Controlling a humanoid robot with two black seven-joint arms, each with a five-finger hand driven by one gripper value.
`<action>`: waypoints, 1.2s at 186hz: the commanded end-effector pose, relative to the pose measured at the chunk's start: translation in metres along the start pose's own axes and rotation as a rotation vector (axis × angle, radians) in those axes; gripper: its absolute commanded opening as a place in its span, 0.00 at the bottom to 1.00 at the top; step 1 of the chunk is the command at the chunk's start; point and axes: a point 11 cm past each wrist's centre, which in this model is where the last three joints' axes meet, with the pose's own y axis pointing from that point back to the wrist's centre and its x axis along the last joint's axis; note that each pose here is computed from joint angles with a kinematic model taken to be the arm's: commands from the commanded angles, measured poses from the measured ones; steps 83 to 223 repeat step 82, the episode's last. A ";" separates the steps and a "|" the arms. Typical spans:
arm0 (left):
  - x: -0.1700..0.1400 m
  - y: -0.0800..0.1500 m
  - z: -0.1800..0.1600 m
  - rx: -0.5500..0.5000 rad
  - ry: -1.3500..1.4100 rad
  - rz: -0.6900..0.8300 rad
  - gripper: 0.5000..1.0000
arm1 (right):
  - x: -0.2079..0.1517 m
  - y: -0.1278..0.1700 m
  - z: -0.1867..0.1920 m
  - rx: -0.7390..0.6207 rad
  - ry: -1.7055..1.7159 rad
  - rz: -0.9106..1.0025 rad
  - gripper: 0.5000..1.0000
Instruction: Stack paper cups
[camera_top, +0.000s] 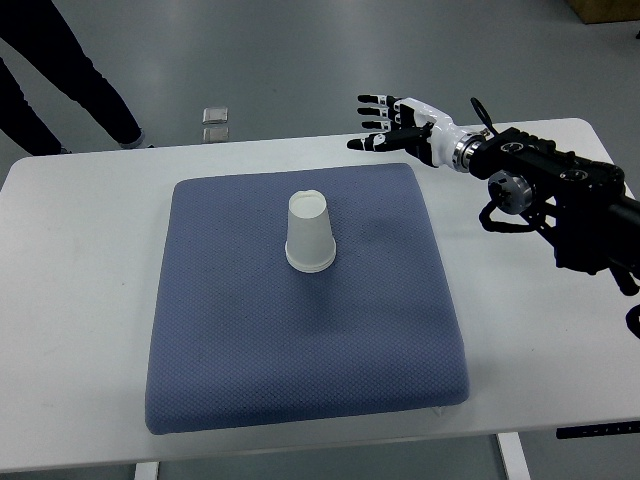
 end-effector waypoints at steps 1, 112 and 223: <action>0.000 0.000 0.000 0.000 0.000 0.000 1.00 | 0.004 0.002 0.010 0.031 -0.190 0.035 0.83; 0.000 0.000 0.000 0.000 0.000 0.000 1.00 | -0.005 0.004 0.035 0.031 -0.337 0.036 0.83; 0.000 0.000 0.000 0.000 0.000 0.000 1.00 | -0.005 0.004 0.035 0.031 -0.337 0.036 0.83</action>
